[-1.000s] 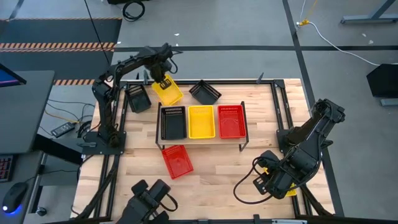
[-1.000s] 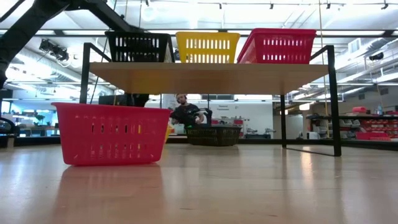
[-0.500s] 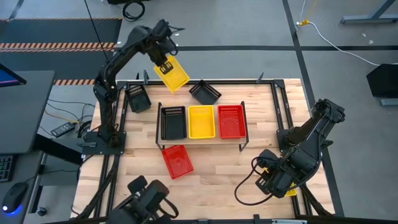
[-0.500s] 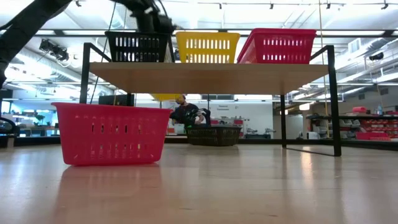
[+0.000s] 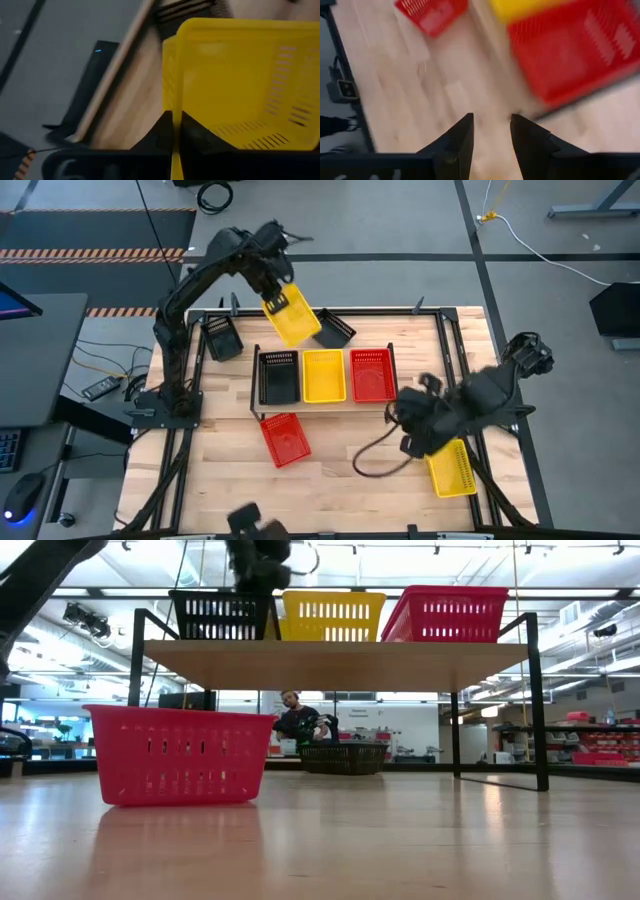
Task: Stack baskets on shelf by color
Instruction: Stack the top yellow basket on the yellow basket on the shelf
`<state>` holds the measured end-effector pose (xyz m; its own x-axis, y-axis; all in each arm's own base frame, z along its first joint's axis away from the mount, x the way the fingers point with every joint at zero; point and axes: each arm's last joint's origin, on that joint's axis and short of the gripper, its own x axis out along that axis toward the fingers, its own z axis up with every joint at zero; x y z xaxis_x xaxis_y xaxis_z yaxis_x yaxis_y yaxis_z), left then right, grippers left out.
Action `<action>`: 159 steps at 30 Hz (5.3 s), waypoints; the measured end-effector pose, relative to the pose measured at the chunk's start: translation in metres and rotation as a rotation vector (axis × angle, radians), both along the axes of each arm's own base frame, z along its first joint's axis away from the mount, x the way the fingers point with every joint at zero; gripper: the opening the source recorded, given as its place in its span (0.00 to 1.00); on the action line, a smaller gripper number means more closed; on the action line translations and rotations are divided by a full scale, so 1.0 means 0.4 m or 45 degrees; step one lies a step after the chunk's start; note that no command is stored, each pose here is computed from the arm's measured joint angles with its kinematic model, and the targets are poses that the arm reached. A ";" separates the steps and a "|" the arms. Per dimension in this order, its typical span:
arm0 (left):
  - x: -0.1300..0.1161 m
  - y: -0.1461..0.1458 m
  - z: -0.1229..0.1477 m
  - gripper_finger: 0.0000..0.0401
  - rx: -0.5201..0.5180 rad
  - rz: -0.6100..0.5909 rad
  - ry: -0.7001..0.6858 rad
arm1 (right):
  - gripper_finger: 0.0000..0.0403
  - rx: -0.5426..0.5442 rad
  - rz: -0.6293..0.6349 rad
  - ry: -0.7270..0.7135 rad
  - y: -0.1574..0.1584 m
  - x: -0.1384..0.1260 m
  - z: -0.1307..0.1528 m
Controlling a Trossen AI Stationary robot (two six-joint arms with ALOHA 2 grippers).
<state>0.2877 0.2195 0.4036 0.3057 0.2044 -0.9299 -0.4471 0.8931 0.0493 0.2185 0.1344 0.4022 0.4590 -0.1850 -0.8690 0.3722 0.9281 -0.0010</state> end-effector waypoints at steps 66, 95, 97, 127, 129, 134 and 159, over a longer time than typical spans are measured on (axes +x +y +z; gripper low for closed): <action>0.026 -0.231 0.101 0.04 -0.002 -0.175 -0.186 | 0.32 -0.617 0.755 -0.195 -0.257 0.340 0.001; 0.029 -0.248 0.109 0.04 0.010 -0.314 -0.208 | 0.04 -0.608 0.676 -0.043 -0.299 0.336 -0.045; 0.025 -0.251 0.112 0.04 0.014 -0.325 -0.209 | 0.03 -0.614 0.675 -0.033 -0.299 0.335 -0.046; -0.015 -0.192 0.121 0.03 0.013 -0.214 -0.223 | 0.46 -0.744 0.675 -0.298 -0.225 0.365 -0.008; -0.016 -0.190 0.121 0.05 -0.002 -0.217 -0.232 | 0.48 -0.798 0.672 -0.276 -0.225 0.364 -0.007; -0.006 -0.211 0.121 0.05 -0.050 -0.264 -0.258 | 0.48 -0.862 0.625 -0.217 -0.253 0.364 -0.008; -0.003 -0.217 0.121 0.08 -0.047 -0.273 -0.254 | 0.40 -0.773 0.781 -0.145 -0.270 0.356 -0.024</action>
